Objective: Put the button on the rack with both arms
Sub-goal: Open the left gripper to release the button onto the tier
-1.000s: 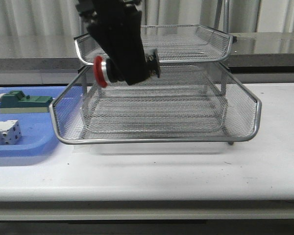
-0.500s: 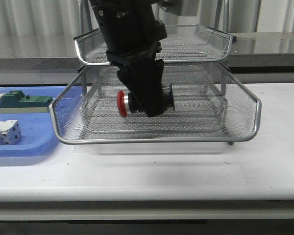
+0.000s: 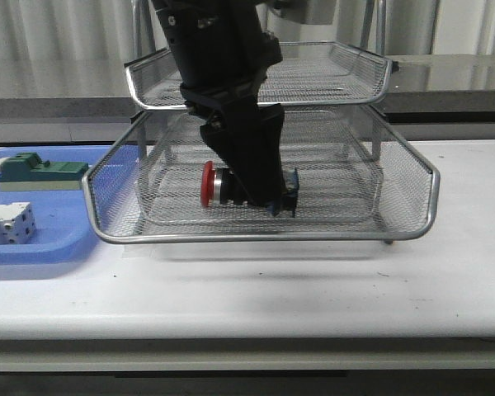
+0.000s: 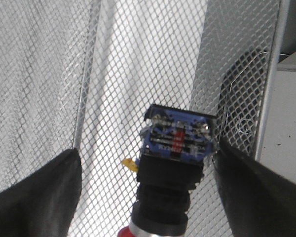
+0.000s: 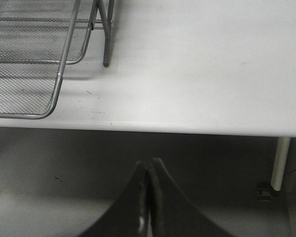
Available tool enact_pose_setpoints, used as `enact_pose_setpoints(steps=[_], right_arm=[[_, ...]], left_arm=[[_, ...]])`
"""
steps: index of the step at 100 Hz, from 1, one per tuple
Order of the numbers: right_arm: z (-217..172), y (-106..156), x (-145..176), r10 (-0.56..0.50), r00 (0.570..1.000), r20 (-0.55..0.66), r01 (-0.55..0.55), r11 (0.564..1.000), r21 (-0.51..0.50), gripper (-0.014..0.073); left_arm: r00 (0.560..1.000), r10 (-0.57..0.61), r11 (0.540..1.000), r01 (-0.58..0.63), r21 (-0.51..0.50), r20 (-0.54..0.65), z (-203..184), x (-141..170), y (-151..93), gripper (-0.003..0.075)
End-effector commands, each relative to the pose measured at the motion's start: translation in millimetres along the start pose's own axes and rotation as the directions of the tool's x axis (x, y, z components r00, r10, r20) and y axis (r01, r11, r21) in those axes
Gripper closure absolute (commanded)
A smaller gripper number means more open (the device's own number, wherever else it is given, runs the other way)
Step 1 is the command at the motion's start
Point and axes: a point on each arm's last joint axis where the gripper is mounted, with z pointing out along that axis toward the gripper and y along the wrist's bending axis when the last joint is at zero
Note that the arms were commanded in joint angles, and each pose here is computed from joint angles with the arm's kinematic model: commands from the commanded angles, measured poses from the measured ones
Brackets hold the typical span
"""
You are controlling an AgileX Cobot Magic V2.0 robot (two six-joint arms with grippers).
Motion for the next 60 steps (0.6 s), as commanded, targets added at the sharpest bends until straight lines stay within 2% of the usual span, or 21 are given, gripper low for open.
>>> enact_pose_setpoints(steps=[1,20,47,60], right_arm=[[-7,0,-12,-0.007,0.997,0.083,0.007,1.000,0.002,0.0665],[-7,0,-12,-0.007,0.997,0.083,0.007,1.000,0.002,0.0665],[-7,0,-12,-0.007,0.997,0.083,0.007,1.000,0.002,0.0665],[-7,0,-12,-0.007,0.997,0.083,0.007,1.000,0.002,0.0665]], left_arm=[[0.995,0.000,0.999,0.005,-0.048,0.101,-32,-11,-4,0.0171],[0.989,-0.044,0.997,0.053,-0.064,0.138,-53,-10,-9,0.0174],[0.980,-0.081,0.991,0.099,-0.092,0.184,-111,3,-23,0.0176],[0.973,-0.138,0.978,0.164,-0.129,0.185,-139,23,-20,0.0224]])
